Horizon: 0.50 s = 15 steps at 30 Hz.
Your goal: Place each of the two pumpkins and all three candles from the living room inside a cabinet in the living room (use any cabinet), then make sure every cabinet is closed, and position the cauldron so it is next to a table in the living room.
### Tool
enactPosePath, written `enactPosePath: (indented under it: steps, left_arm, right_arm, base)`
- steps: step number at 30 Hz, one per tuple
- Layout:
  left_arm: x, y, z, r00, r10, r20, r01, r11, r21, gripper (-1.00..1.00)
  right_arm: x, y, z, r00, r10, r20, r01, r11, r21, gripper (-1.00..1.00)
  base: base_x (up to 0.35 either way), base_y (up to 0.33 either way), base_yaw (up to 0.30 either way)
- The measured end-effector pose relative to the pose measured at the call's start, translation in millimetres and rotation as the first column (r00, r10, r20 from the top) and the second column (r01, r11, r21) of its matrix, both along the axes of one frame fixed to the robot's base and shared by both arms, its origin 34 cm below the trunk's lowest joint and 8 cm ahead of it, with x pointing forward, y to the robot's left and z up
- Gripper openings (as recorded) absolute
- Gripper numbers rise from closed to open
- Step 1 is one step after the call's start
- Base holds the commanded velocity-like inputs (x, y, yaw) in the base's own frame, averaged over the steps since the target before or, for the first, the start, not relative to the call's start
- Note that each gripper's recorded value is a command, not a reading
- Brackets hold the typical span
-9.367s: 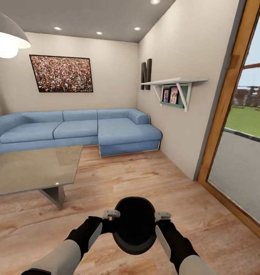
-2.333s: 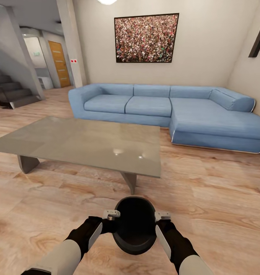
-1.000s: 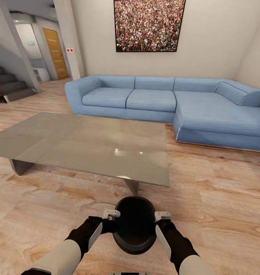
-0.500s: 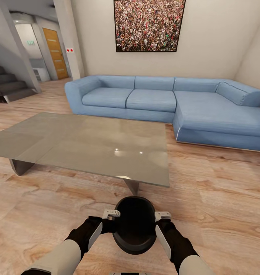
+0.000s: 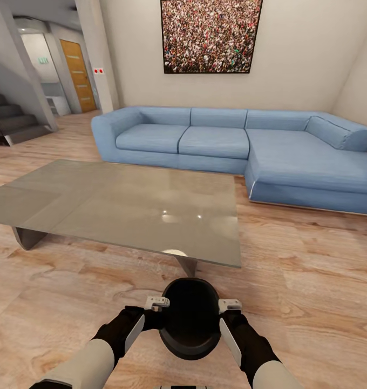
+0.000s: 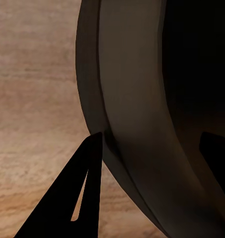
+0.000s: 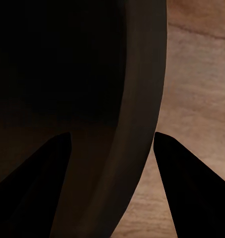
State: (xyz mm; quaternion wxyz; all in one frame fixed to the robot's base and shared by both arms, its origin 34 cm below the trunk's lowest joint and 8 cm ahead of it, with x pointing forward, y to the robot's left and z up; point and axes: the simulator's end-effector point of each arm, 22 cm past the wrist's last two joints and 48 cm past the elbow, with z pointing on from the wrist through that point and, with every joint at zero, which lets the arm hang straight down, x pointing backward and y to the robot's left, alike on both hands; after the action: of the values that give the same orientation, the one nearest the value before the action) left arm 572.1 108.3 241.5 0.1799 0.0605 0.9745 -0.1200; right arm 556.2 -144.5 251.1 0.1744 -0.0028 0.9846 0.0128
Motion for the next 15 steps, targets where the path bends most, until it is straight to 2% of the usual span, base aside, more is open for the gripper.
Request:
enactPosePath:
  steps: [7,15]
  left_arm:
    - [-0.1,-0.1,0.1,1.0,0.0,0.0,0.0,1.0,0.0,-1.0]
    - [-0.1,-0.1,0.0,1.0,0.0,0.0,0.0,1.0,0.0,-1.0]
  right_arm:
    - [0.0,-0.1,0.0,1.0,0.0,0.0,0.0,1.0,0.0,-1.0]
    - [-0.1,-0.1,-0.1,1.0,0.0,0.0,0.0,1.0,0.0,-1.0]
  base:
    - [0.095,0.052,0.0]
    - [0.03,0.011,0.0]
